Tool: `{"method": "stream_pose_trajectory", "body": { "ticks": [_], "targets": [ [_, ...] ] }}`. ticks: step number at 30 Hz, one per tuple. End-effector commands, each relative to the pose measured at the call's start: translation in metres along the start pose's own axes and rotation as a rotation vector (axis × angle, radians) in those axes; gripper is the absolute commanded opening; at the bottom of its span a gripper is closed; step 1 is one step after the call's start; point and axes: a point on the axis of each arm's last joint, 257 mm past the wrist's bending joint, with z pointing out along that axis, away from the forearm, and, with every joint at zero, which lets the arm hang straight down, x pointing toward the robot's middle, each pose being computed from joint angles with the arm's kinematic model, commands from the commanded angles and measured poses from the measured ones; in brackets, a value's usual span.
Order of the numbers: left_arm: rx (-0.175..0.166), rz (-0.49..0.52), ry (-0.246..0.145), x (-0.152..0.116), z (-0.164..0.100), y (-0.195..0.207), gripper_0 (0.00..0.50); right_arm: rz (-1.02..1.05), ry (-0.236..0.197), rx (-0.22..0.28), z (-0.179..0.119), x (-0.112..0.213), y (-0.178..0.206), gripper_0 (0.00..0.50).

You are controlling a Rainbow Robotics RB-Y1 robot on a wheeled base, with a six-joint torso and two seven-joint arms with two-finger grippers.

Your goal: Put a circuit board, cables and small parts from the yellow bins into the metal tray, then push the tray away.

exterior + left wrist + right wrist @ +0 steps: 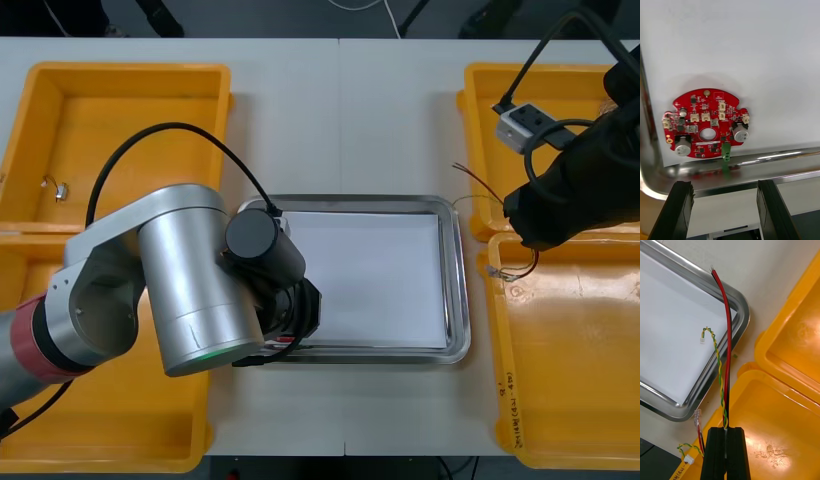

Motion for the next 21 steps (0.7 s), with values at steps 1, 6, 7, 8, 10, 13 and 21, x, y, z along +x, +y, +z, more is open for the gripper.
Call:
{"method": "stream_pose_trajectory", "body": {
  "ticks": [1,6,7,8,10,13,21],
  "targets": [
    [-0.005,-0.075,-0.035,-0.017,-0.03,0.019,0.5,-0.169,-0.013,0.02,-0.002,-0.015,0.033,0.0],
    [-0.033,-0.105,-0.043,-0.028,-0.049,0.04,0.5,-0.256,0.014,0.001,0.007,-0.014,0.055,0.0],
    [-0.037,-0.113,-0.042,-0.03,-0.053,0.044,0.5,-0.278,0.021,-0.004,0.01,-0.013,0.06,0.0],
    [-0.044,-0.123,-0.043,-0.033,-0.057,0.05,0.5,-0.301,0.03,-0.005,0.013,-0.012,0.065,0.0],
    [-0.057,-0.134,-0.048,-0.037,-0.065,0.059,0.5,-0.348,0.029,-0.009,0.017,-0.013,0.072,0.0],
    [-0.06,-0.151,-0.045,-0.044,-0.076,0.071,0.5,-0.458,0.02,-0.004,0.026,-0.015,0.079,0.0],
    [-0.017,-0.191,-0.065,-0.064,-0.103,0.087,0.5,-0.678,0.04,-0.068,0.049,-0.009,0.104,0.0]
  ]
}}
